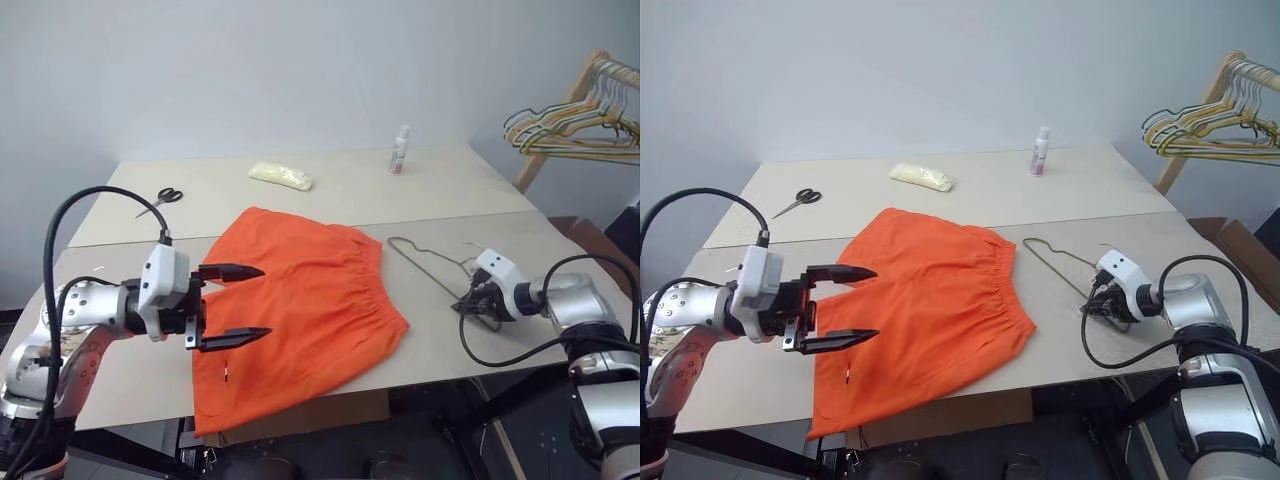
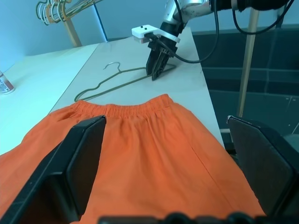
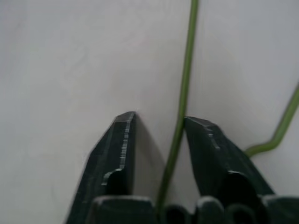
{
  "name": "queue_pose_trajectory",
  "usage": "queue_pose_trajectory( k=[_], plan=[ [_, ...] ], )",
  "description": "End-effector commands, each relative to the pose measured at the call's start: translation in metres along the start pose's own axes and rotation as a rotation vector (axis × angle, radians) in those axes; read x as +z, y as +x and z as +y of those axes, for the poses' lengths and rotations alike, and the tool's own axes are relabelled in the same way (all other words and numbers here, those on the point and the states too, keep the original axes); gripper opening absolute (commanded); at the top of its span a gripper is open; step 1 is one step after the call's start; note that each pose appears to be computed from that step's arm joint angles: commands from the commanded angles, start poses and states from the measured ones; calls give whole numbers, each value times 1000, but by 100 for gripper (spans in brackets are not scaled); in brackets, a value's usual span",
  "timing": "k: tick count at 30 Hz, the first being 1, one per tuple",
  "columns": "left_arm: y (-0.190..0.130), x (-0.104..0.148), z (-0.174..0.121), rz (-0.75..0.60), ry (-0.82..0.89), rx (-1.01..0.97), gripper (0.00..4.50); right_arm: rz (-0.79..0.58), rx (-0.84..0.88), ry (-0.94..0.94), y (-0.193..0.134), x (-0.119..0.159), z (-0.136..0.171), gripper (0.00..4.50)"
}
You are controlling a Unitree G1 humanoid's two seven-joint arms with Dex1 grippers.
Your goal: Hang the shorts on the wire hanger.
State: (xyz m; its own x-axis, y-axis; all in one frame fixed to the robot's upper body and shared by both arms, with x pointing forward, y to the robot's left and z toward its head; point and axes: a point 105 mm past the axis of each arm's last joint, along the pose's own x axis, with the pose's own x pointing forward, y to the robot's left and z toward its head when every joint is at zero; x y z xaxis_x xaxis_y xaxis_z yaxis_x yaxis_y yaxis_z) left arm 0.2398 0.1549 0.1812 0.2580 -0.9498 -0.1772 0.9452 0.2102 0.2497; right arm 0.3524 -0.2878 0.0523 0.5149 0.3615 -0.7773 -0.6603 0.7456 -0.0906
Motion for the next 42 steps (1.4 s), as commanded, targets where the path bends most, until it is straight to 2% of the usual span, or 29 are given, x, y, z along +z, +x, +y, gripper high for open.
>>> queue_pose_trajectory(
  k=[1, 2, 3, 8, 10, 13, 18, 22, 25, 29, 36, 39, 42],
  plan=[
    [5, 8, 0, -1, 68, -13, 450, 88, -7, 33, 5, -18, 2, 54],
    [6, 7, 1, 1, 67, -7, 450, 82, -17, 41, 5, -17, 1, 19],
    [7, 7, 4, -4, 62, 10, 450, 77, -28, 35, 5, -15, 1, 9],
    [22, 1, 41, -8, -14, 261, 450, -79, -169, 43, -6, 14, -10, 9],
    [27, -1, 46, -20, -66, 299, 450, -121, -249, 67, -12, 25, -14, 9],
    [39, 6, 50, -107, -143, 328, 450, -314, -369, 72, -32, 64, -11, 9],
    [65, 29, 68, -332, -380, 411, 450, -670, -426, -58, -62, 132, 36, 9],
    [78, 52, 78, -511, -525, 435, 450, -823, -427, -171, -68, 161, 75, 9],
    [84, 62, 85, -607, -637, 452, 450, -911, -410, -233, -67, 173, 105, 9],
    [85, 72, 88, -662, -664, 462, 450, -960, -400, -314, -63, 179, 132, 9],
    [92, 76, 95, -686, -704, 505, 450, -1006, -372, -381, -59, 181, 150, 9],
    [96, 78, 96, -693, -703, 516, 388, -997, -372, -412, -55, 180, 153, 0],
    [97, 80, 98, -709, -710, 525, 288, -993, -374, -410, -53, 179, 152, 0]
  ],
)
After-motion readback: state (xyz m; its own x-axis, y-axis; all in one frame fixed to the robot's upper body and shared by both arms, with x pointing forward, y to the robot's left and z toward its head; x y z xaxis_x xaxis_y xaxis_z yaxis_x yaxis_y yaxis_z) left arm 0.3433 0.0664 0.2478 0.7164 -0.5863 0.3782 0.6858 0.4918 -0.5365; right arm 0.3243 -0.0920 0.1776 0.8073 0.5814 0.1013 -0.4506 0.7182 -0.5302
